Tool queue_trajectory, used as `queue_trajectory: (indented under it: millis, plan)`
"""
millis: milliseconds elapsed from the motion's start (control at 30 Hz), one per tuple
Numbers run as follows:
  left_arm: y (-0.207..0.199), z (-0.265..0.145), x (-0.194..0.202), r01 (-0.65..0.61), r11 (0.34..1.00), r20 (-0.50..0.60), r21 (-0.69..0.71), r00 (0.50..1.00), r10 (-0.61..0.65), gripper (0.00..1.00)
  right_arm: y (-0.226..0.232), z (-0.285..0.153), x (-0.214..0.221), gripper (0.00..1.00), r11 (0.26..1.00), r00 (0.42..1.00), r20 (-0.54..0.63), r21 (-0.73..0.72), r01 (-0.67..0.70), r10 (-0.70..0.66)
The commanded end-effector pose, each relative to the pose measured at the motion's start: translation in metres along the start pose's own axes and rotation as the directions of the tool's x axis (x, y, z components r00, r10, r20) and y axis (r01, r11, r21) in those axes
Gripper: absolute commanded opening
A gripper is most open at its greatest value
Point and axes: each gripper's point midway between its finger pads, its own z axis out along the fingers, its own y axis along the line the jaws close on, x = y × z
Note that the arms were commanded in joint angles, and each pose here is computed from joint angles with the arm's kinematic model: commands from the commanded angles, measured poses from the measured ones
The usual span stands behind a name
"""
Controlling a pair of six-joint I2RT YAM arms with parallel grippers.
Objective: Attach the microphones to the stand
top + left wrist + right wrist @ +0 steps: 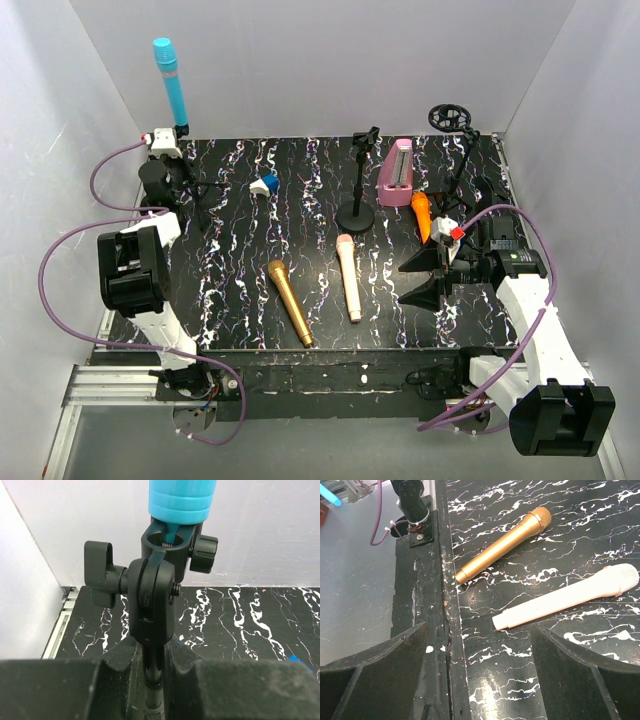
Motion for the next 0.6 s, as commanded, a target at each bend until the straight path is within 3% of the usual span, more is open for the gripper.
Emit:
queue_trajectory:
  millis: [0, 67, 100, 233, 567]
  plan:
    - [-0.007, -0.006, -0.011, -0.05, 0.997, 0.037, 0.051, 0.998, 0.048, 0.0, 0.002, -0.002, -0.016, 0.89, 0.999, 0.998, 0.025, -0.006, 0.05, -0.049]
    - [-0.007, -0.008, -0.006, -0.046, 0.998, 0.025, 0.05, 0.999, 0.045, 0.01, 0.002, -0.002, -0.015, 0.89, 0.999, 0.999, 0.025, -0.006, 0.048, -0.048]
    - [-0.006, -0.009, -0.005, -0.042, 0.998, 0.02, 0.046, 0.999, 0.041, 0.07, 0.002, -0.002, -0.015, 0.89, 0.999, 0.998, 0.025, -0.006, 0.05, -0.049]
    - [-0.004, -0.008, -0.004, -0.03, 0.999, 0.001, 0.038, 1.0, 0.03, 0.15, 0.002, -0.002, -0.016, 0.89, 0.998, 0.998, 0.023, -0.003, 0.058, -0.058]
    - [0.01, -0.004, -0.004, 0.009, 1.0, -0.018, -0.005, 1.0, -0.009, 0.19, 0.002, -0.003, -0.015, 0.89, 0.998, 0.998, 0.02, 0.001, 0.057, -0.057]
